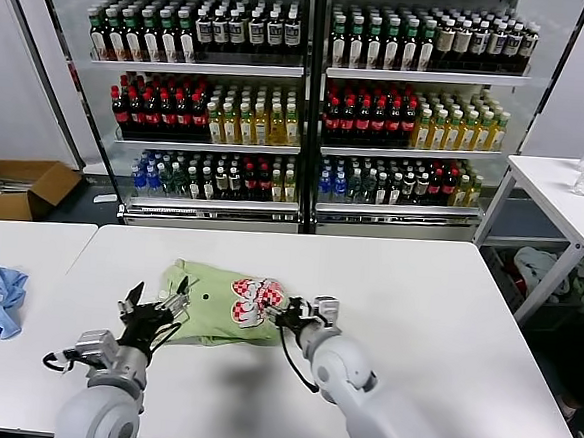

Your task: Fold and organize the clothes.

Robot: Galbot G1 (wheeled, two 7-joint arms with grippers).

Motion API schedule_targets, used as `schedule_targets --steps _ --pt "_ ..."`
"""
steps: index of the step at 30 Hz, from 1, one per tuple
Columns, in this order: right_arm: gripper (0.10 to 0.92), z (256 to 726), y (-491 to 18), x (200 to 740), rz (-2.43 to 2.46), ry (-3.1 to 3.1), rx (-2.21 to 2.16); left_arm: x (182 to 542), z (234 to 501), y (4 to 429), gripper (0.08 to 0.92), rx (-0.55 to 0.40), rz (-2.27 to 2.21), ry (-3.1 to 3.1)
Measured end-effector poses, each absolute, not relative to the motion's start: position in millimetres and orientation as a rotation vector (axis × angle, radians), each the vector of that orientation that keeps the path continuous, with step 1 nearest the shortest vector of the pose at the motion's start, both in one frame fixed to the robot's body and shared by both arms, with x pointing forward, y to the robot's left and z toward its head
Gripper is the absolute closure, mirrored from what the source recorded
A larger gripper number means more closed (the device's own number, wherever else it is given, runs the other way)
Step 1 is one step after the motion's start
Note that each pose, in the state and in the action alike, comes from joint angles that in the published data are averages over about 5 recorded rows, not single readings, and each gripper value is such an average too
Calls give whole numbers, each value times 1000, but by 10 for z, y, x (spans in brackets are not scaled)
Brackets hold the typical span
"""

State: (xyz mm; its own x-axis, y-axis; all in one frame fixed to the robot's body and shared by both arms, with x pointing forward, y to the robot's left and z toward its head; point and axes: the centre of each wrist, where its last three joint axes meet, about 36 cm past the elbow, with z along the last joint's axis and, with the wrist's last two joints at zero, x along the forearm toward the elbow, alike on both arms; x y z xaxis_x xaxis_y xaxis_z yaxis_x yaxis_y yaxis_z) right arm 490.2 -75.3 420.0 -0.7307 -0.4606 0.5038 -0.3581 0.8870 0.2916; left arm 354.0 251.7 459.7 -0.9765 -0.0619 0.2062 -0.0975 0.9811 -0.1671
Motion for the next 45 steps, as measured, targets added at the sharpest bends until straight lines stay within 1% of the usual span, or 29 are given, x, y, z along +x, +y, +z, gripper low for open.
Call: schedule_targets --steps 6,11,18,21,25,28,36,45 --pt "532 4184 -656 4974 -234 -2441 591 3450 4614 2571 177 146 247 -2927" --pt "680 4180 -763 5013 -214 -2448 576 3411 4600 2580 177 158 247 -2923" --pt "874 4226 -1296 5077 -138 -2524 511 3387 4584 2552 177 160 251 -2920" --pt "910 4247 -1631 5108 -83 -2563 466 3382 4570 2530 177 155 251 -2918" --pt "907 4292 -2022 5113 6 -2612 423 3378 4540 2495 177 146 250 -2913" --pt "855 4327 -2182 5073 68 -2657 409 3378 4520 2466 177 137 247 -2913" --pt "619 4391 -2334 4806 182 -2823 370 3323 4529 2427 177 101 226 -2931" --pt "377 4468 -2410 4317 244 -2998 302 3205 4589 2369 177 36 208 -2968"
